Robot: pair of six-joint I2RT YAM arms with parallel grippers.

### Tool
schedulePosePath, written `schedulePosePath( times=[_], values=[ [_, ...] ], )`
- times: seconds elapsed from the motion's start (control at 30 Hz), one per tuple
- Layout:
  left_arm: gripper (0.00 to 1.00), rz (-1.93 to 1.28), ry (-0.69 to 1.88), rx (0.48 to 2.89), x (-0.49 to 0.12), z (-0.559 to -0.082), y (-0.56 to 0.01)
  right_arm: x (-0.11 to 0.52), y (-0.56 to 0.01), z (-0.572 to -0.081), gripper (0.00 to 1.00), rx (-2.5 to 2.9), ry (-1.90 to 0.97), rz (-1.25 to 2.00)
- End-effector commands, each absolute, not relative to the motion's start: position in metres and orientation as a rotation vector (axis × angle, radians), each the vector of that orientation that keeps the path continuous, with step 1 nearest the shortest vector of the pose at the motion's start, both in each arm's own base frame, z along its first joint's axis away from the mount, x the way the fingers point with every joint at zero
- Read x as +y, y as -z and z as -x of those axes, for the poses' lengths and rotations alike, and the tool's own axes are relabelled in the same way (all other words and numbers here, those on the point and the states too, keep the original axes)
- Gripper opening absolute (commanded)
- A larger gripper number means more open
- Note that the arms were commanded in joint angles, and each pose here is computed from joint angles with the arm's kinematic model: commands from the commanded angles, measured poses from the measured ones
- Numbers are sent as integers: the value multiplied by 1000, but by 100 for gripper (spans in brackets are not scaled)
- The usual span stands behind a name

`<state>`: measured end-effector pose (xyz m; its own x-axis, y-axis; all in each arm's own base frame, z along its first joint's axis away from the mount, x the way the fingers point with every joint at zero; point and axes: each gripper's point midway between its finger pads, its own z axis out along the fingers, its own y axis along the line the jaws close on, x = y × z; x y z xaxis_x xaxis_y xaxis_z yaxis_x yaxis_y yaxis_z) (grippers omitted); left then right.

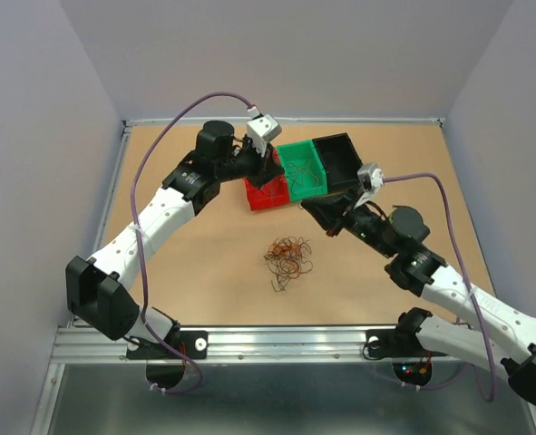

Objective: Untangle the cables

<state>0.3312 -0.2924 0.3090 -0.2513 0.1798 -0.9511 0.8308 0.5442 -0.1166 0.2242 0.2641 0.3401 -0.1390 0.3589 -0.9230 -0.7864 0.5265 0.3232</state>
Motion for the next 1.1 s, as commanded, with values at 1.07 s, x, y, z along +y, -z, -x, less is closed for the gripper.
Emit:
schedulePosePath(
  times=[1.07],
  values=[
    [0,-971,1236,1582,-333,-284,-288,314,-289,-284,4,1419,-920,493]
  ],
)
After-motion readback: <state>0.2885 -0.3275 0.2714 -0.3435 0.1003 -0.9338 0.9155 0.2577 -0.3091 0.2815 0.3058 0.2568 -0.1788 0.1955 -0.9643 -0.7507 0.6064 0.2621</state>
